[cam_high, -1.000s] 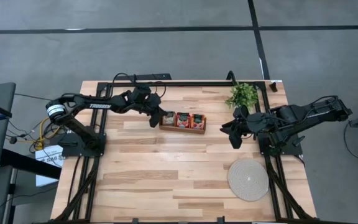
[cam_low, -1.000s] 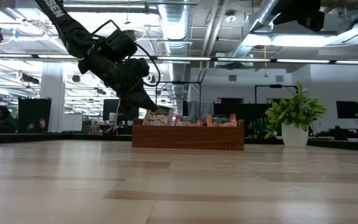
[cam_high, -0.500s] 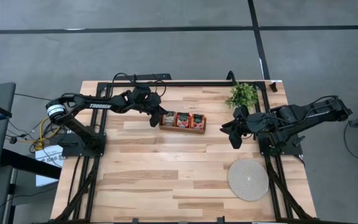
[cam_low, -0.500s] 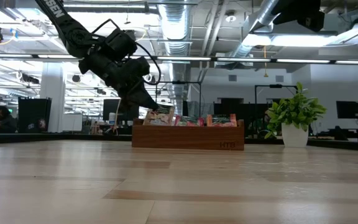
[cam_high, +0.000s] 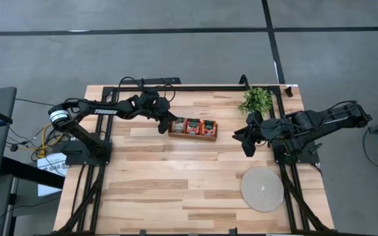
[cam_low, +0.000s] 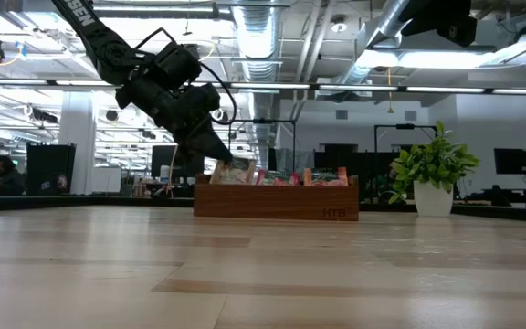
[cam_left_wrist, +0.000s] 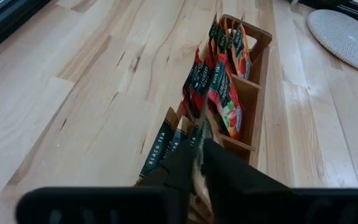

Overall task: Pick & Place Tea
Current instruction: Put the brown tea bag into the left section of the wooden organizer, then return to Home Position

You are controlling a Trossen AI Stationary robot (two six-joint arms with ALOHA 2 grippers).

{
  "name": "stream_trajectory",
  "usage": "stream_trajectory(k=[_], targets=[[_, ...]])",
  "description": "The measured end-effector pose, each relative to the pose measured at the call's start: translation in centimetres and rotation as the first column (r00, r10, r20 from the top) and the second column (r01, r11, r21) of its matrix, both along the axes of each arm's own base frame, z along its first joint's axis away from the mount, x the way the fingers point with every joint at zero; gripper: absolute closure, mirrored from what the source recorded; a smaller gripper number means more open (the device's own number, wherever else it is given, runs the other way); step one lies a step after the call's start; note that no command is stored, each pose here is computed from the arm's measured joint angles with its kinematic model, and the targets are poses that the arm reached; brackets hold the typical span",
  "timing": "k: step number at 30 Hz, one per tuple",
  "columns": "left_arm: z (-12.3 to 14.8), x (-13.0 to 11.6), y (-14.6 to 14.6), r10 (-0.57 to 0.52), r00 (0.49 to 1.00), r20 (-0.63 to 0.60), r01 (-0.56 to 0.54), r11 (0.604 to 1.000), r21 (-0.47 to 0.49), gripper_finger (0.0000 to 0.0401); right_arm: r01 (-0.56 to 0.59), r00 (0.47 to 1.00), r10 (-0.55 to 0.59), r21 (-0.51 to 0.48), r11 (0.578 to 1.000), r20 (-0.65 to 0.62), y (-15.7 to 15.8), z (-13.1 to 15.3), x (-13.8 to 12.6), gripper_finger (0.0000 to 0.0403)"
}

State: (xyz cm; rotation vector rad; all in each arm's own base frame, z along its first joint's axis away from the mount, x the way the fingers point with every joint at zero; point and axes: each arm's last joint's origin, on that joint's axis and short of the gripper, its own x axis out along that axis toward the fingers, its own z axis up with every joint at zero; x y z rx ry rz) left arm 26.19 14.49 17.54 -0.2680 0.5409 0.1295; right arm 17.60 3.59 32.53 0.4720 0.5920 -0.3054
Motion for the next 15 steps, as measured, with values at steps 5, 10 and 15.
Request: stream_trajectory(k=[5, 10, 15], targets=[[0.0, 0.0, 0.0, 0.0, 1.0, 0.0, 0.0, 1.0, 0.0, 0.0325, 0.0, 1.0, 0.0, 0.0, 1.0, 0.0, 0.0, 0.0, 0.0, 0.031], [0.1, 0.0, 0.0, 0.023, 1.0, -0.006, -0.023, 1.0, 0.003, 0.0287, 0.0, 1.0, 0.0, 0.0, 1.0, 0.0, 0.0, 0.0, 0.0, 0.031], [1.8, -0.8, -0.4, 0.042, 0.999, 0.02, -0.042, 0.999, 0.004, 0.0273, -0.001, 1.0, 0.001, -0.001, 1.0, 0.0, 0.0, 0.0, 0.0, 0.031]])
